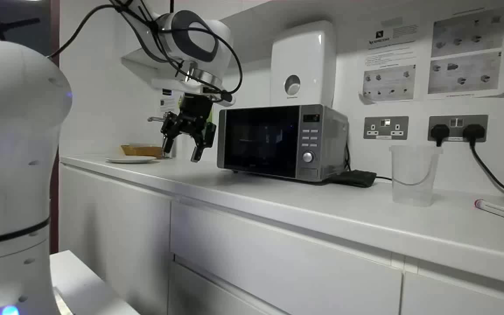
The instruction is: Press the button on the microwave
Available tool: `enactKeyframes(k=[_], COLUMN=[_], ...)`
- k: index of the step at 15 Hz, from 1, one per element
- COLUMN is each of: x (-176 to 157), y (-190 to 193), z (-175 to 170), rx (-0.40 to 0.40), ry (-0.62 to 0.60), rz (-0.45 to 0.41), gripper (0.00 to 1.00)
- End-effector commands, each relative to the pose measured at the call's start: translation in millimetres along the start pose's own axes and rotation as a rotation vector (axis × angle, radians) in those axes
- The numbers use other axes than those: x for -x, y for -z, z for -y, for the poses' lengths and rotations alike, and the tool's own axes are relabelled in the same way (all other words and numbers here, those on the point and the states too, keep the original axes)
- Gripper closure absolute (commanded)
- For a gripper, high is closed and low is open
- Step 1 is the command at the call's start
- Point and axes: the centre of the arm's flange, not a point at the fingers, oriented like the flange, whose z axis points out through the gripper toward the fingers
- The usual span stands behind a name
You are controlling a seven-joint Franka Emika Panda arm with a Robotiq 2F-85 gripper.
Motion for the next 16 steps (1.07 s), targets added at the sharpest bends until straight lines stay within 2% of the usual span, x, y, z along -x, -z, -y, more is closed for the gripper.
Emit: enactKeyframes(k=[1, 9, 12, 16], x=[0.0, 0.0, -4.6, -11.4], y=[0.0, 0.0, 1.1, 10.8], z=[0.0, 0.0, -11.4, -32.4], rx=[0.0, 0.0, 0.176, 0.369], ry=[0.0, 0.0, -0.023, -0.058], rz=[0.0, 0.0, -0.066, -0.16], gripper=[0.0, 0.0, 0.0, 0.0])
